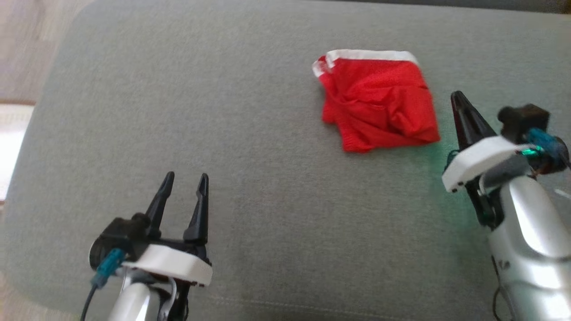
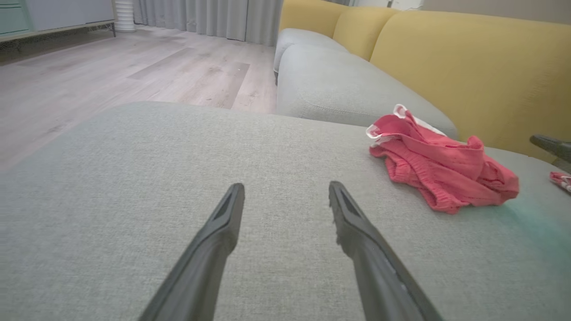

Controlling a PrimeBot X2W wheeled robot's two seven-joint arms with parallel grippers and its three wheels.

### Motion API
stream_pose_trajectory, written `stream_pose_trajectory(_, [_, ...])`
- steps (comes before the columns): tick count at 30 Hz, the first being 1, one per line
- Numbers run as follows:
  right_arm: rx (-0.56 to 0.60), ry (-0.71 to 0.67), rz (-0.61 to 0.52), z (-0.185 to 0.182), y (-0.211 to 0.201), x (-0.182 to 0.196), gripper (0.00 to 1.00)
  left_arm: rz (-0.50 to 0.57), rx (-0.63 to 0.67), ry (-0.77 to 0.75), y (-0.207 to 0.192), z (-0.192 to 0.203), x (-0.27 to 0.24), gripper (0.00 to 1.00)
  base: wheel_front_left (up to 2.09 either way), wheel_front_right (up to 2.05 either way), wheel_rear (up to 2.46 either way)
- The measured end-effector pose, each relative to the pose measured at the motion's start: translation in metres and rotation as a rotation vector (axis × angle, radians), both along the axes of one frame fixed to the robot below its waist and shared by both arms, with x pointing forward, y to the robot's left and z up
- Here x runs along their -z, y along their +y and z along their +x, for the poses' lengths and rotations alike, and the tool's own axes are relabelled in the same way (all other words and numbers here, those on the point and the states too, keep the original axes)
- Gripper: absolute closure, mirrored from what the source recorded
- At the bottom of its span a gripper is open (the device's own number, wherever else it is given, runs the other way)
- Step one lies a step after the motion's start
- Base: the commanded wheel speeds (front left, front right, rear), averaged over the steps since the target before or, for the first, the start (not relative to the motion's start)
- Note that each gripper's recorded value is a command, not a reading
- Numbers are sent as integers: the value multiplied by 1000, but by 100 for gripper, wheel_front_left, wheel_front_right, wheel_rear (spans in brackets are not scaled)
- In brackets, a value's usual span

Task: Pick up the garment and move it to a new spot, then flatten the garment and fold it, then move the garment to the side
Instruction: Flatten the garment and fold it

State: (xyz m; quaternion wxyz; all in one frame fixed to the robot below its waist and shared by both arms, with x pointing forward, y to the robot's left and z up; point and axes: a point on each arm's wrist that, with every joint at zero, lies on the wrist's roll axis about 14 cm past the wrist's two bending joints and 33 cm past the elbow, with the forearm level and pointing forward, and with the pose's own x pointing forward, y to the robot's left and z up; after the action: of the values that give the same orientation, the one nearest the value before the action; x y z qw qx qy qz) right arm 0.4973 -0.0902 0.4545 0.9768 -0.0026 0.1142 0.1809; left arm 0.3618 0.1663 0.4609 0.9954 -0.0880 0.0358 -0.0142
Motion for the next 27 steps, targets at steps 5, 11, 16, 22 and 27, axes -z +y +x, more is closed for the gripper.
stream_pose_trajectory(5, [-66,114,-56,10,24,39,100,13,-39,23,14,1,6,0,0,0,0])
stream_pose_trajectory(11, [-139,163,-108,8,47,63,100,20,-78,33,25,-6,8,0,0,0,0])
stream_pose_trajectory(16, [-238,128,-119,-1,80,60,100,24,-98,26,30,-10,5,0,0,0,0])
stream_pose_trajectory(22, [-346,129,-138,-26,109,65,100,25,-103,12,30,-10,0,0,0,0,0])
stream_pose_trajectory(27, [-427,164,-166,-48,126,75,100,14,-98,9,27,-8,0,0,0,0,0])
